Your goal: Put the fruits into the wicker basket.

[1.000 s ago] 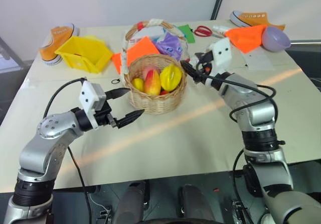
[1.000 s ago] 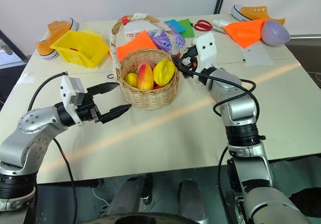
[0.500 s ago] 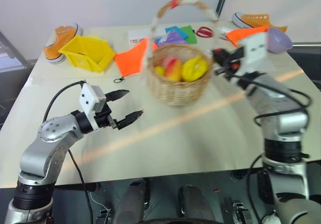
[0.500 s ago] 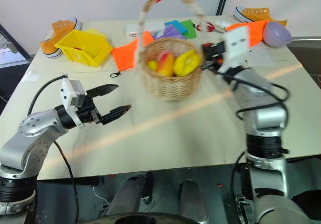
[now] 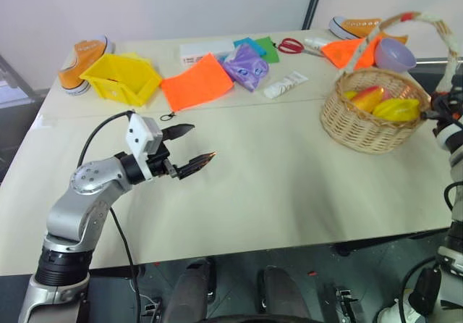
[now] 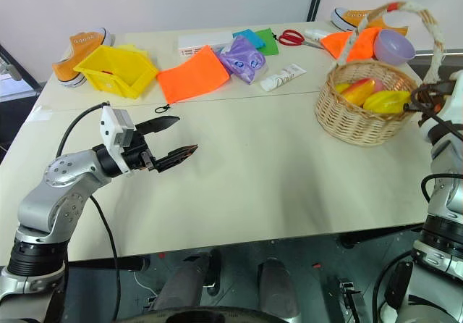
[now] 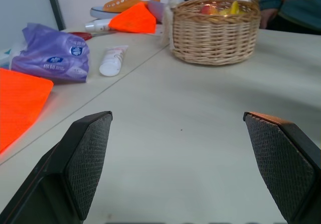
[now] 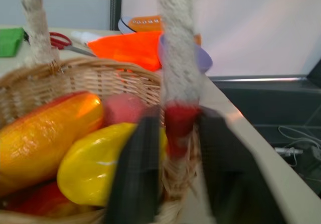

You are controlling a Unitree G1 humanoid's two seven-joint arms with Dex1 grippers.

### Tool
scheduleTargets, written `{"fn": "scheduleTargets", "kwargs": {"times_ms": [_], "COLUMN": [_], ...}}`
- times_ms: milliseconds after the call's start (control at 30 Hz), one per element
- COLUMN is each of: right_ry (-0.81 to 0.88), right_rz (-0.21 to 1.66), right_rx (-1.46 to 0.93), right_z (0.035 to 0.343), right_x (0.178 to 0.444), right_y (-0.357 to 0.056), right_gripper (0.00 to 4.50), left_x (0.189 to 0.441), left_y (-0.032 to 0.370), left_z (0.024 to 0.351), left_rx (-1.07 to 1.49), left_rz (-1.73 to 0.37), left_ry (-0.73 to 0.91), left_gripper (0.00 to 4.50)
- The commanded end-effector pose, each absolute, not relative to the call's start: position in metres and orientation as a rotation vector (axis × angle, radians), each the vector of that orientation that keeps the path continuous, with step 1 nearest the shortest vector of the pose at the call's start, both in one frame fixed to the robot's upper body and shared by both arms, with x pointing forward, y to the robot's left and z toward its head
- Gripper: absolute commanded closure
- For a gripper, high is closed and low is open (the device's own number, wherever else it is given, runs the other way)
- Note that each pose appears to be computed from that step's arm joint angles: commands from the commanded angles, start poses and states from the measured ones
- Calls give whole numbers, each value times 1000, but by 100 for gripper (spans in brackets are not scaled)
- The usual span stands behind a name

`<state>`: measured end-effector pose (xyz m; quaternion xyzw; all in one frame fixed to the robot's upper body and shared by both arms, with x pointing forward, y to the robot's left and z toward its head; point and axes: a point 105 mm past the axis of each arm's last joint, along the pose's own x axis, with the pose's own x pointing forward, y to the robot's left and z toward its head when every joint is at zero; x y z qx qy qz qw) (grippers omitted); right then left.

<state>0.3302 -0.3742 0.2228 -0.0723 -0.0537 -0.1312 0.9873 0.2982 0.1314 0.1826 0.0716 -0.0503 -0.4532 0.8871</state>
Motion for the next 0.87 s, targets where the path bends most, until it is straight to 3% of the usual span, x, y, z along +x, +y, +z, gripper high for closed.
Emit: {"fn": "scheduleTargets", "kwargs": {"times_ms": [33, 133, 333, 500, 633, 867], "right_ry": [-219, -214, -98, 29, 65, 58], "right_rz": [-266, -223, -81, 255, 455, 509], "right_rx": [-177, -250, -331, -278, -214, -157], "right_z": [250, 251, 226, 190, 168, 146], "right_x": [321, 307, 253, 233, 236, 255], "right_y": [-373, -367, -361, -306, -257, -233], "right_gripper": [156, 9, 9, 9, 9, 9], "left_x": [299, 307, 320, 322, 316, 299], "left_y": [134, 142, 182, 220, 244, 254], "left_z": [192, 187, 163, 141, 121, 103], "left_rx": [169, 165, 188, 201, 192, 198], "left_rz": [-924, -860, -689, -561, -454, -395], "left_ry": [-151, -130, -29, 31, 66, 102], "left_gripper": [0, 0, 0, 0, 0, 0]}}
